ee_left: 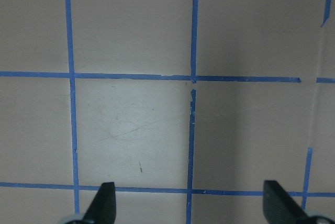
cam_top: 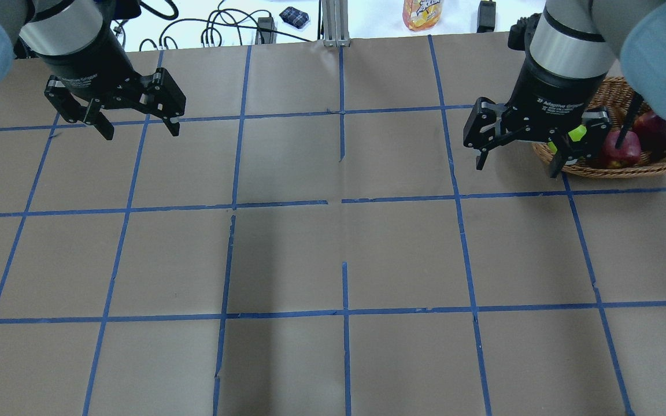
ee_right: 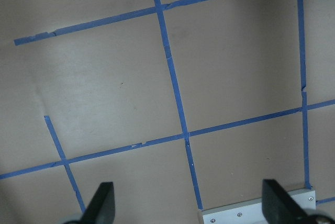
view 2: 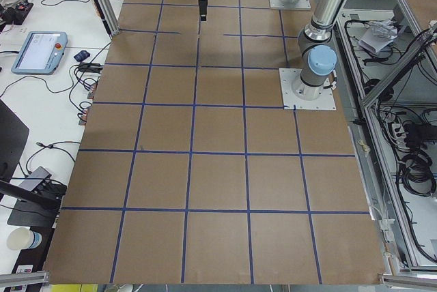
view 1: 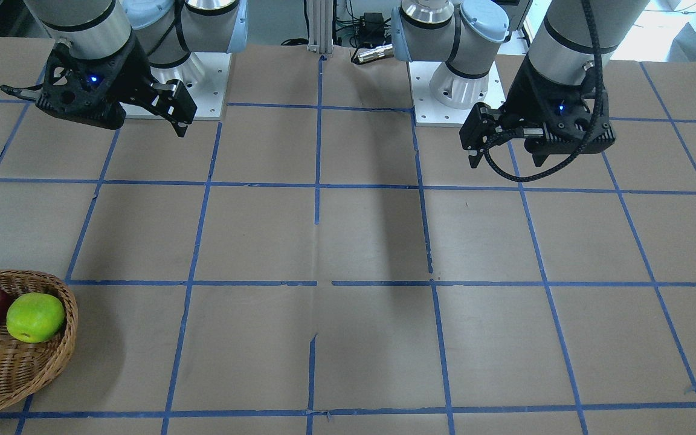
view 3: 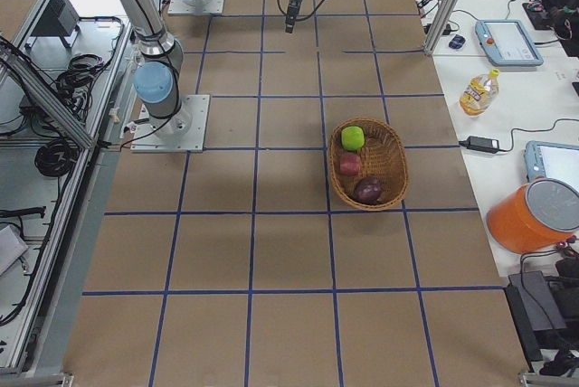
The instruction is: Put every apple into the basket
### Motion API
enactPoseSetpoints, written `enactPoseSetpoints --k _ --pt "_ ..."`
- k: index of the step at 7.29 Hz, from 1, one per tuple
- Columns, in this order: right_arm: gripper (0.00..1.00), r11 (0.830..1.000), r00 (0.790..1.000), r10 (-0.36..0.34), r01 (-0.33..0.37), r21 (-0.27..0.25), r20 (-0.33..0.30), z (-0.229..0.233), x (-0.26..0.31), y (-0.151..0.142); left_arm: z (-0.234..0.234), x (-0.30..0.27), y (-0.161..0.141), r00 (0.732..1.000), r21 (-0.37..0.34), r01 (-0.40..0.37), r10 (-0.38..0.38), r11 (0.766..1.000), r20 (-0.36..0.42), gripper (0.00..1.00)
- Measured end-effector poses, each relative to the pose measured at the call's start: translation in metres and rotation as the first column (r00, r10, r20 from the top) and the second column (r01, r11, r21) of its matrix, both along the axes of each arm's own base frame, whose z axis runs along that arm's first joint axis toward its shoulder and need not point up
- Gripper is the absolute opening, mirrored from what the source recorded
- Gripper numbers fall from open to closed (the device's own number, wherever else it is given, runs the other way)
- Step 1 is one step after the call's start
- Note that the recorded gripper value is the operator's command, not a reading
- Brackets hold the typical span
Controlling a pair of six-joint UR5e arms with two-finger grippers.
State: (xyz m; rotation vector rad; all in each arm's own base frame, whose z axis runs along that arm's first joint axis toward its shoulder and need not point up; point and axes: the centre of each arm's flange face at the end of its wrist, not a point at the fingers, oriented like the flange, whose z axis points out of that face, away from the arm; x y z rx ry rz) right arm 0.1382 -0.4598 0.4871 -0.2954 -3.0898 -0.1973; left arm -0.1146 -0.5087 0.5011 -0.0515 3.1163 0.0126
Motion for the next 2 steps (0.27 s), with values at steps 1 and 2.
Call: enactPoseSetpoints --k 1,2 --pt "1.0 1.0 1.0 0.024 -0.024 -0.011 -0.002 0.0053 -0.0018 0.0 0.0 0.0 0.0 1.0 0.0 0.0 0.0 1.0 0.0 1.0" --pt "1.0 0.999 0.999 0.042 -0.042 -0.025 -0.004 0.0085 -0.0031 -0.0013 0.0 0.0 0.0001 1.0 0.0 0.0 0.0 1.0 0.0 1.0"
